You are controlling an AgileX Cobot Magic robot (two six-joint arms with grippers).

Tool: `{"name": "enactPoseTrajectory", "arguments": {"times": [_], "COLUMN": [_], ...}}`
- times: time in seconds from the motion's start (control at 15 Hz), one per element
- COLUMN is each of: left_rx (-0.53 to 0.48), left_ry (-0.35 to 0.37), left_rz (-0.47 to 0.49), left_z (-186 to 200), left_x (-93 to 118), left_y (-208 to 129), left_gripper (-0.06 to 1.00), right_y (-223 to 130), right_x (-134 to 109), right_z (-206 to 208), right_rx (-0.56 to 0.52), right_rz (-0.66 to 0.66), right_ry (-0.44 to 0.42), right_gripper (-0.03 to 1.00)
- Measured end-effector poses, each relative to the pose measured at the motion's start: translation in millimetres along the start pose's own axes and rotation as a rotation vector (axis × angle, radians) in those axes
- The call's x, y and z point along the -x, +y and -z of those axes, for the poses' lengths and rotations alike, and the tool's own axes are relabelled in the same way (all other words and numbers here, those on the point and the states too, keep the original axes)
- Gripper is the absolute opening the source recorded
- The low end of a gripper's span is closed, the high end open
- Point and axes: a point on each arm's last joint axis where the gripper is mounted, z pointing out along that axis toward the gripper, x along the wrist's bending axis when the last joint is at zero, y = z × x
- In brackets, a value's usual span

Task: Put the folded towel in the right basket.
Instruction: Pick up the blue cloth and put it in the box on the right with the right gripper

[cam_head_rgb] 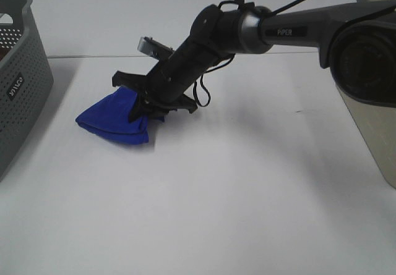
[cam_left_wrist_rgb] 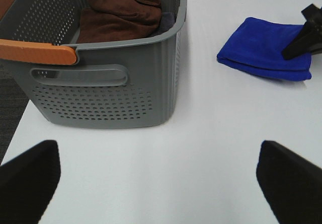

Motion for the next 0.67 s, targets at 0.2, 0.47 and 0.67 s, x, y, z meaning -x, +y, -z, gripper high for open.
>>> {"name": "enactPoseTrajectory", "arguments": {"times": [0.2, 0.47, 0.67], "left_rx": [0.0, -0.001, -0.001], "left_ry": [0.017, 0.02, 0.02], "left_rz": [-0.01, -0.011, -0.011], "left_z": [0, 0, 0], "left_x": [-2, -2, -2], "left_y": [0, 0, 0], "left_gripper": [0.99, 0.99, 0.99], "right_y": [46, 60, 47], "right_x": [-7, 16, 42], "right_z": [106, 234, 348], "right_rx": [0.089, 0.206, 0.337], "right_rz": [0.063, 0.067, 0.047], "right_ry": [0.027, -0.054, -0.213], "right_gripper": [0.09, 0.09, 0.09]}}
